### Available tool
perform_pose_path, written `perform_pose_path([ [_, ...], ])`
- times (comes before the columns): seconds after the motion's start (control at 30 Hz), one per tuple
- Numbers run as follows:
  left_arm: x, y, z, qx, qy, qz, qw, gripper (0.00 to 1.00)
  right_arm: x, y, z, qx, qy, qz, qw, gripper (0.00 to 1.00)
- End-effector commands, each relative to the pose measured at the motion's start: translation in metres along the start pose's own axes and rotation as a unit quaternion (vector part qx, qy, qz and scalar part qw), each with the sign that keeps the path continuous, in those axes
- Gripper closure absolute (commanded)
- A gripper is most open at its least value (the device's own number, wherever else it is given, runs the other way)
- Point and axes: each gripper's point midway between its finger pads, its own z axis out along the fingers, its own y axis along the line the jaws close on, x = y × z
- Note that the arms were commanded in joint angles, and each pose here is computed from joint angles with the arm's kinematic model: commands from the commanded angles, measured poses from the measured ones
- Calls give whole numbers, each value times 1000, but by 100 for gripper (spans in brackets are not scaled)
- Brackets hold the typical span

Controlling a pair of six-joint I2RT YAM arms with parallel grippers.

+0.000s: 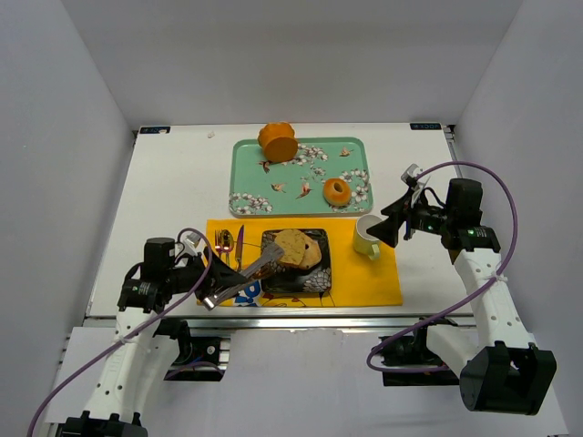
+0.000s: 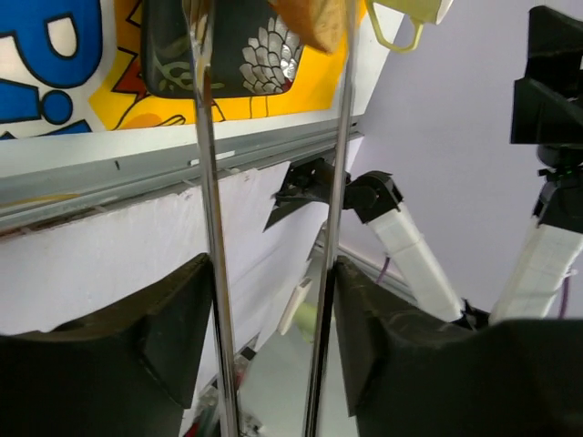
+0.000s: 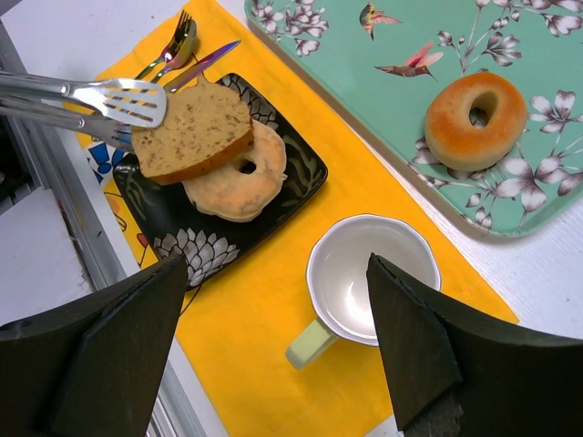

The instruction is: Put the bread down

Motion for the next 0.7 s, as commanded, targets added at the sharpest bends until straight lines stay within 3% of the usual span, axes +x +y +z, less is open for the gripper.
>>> perform_pose_path([
  [0.0, -5, -8, -3, 4, -12, 9, 1000, 33, -15, 4, -4, -6, -16, -24, 1000, 15],
  [0.43, -11, -34, -23, 8, -57, 40, 998, 31, -10, 6, -4, -10, -15, -19, 1000, 15],
  [0.5, -11, -37, -24, 13, -59, 42, 997, 35, -10, 6, -3, -11, -15, -18, 1000, 15],
  [0.67, -11, -33, -20, 13, -53, 37, 998, 63, -13, 6, -4, -9, -18, -24, 1000, 15],
])
